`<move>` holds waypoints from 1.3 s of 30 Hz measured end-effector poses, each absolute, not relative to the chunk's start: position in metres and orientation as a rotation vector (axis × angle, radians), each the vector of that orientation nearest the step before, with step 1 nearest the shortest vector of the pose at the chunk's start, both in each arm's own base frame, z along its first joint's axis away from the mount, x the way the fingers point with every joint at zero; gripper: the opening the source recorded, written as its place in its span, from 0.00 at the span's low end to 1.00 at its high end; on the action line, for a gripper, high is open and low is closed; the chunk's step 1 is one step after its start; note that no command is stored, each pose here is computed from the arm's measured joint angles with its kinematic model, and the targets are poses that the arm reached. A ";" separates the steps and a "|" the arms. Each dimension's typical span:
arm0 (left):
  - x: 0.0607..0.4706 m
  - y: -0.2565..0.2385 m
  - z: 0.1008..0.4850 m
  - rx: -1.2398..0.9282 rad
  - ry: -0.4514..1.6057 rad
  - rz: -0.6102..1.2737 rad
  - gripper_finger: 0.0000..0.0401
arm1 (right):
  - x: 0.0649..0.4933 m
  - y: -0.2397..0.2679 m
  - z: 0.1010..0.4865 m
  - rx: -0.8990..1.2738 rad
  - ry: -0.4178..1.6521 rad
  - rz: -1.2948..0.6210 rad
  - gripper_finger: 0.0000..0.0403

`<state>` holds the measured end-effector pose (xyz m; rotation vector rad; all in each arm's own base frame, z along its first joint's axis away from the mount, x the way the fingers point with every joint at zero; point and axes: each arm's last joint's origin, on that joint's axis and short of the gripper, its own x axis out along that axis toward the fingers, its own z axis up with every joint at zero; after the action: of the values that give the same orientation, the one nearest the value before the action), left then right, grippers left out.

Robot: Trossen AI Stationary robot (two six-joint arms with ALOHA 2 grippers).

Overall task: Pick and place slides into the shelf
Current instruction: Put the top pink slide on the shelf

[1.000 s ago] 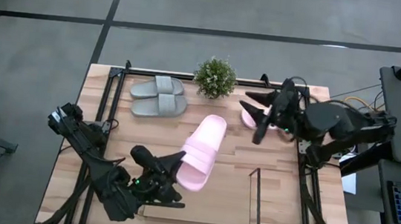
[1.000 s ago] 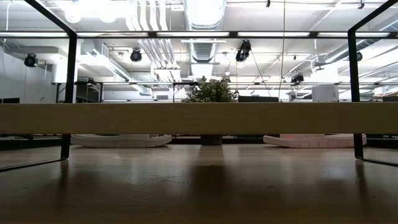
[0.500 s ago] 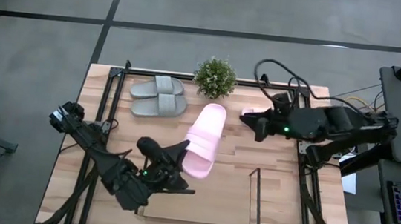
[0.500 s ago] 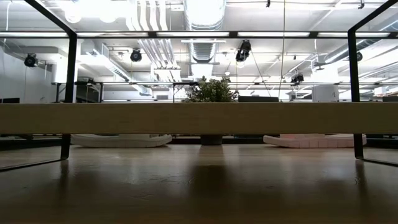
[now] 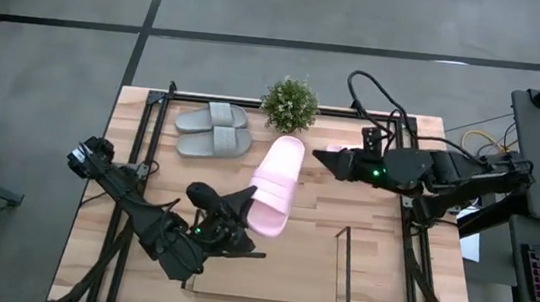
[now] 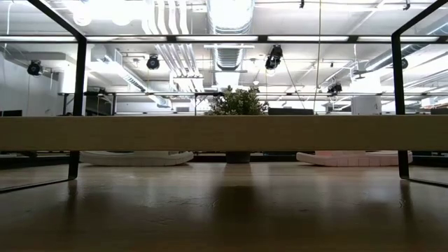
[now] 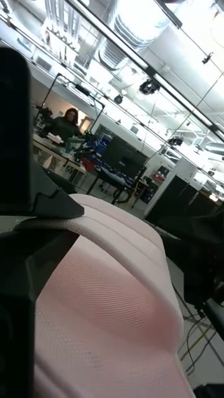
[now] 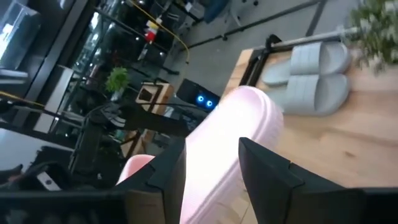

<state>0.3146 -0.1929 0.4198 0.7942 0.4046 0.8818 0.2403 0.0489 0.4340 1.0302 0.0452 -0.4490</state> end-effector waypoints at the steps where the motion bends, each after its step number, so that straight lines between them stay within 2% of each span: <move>1: 0.315 -0.192 0.420 0.793 0.406 0.885 0.00 | 0.240 0.049 0.436 1.004 0.041 -0.441 0.35; 6: 0.318 -0.187 0.420 0.790 0.412 0.900 0.00 | 0.235 0.049 0.452 0.863 0.012 -0.306 0.35; 16: 0.320 -0.184 0.420 0.786 0.414 0.908 0.00 | 0.236 0.048 0.459 0.621 0.151 0.050 0.32; 22: 0.320 -0.184 0.421 0.786 0.414 0.908 0.00 | 0.238 0.032 0.455 0.515 0.181 0.042 0.32; 28: 0.320 -0.184 0.421 0.785 0.413 0.908 0.00 | 0.245 0.023 0.450 0.464 0.241 0.177 0.31; 39: 0.319 -0.184 0.421 0.784 0.413 0.907 0.00 | 0.266 0.015 0.441 0.395 0.267 0.275 0.32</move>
<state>0.3194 -0.1844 0.4208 0.7845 0.4127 0.9072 0.2660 0.0154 0.4414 0.3955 0.2671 0.2749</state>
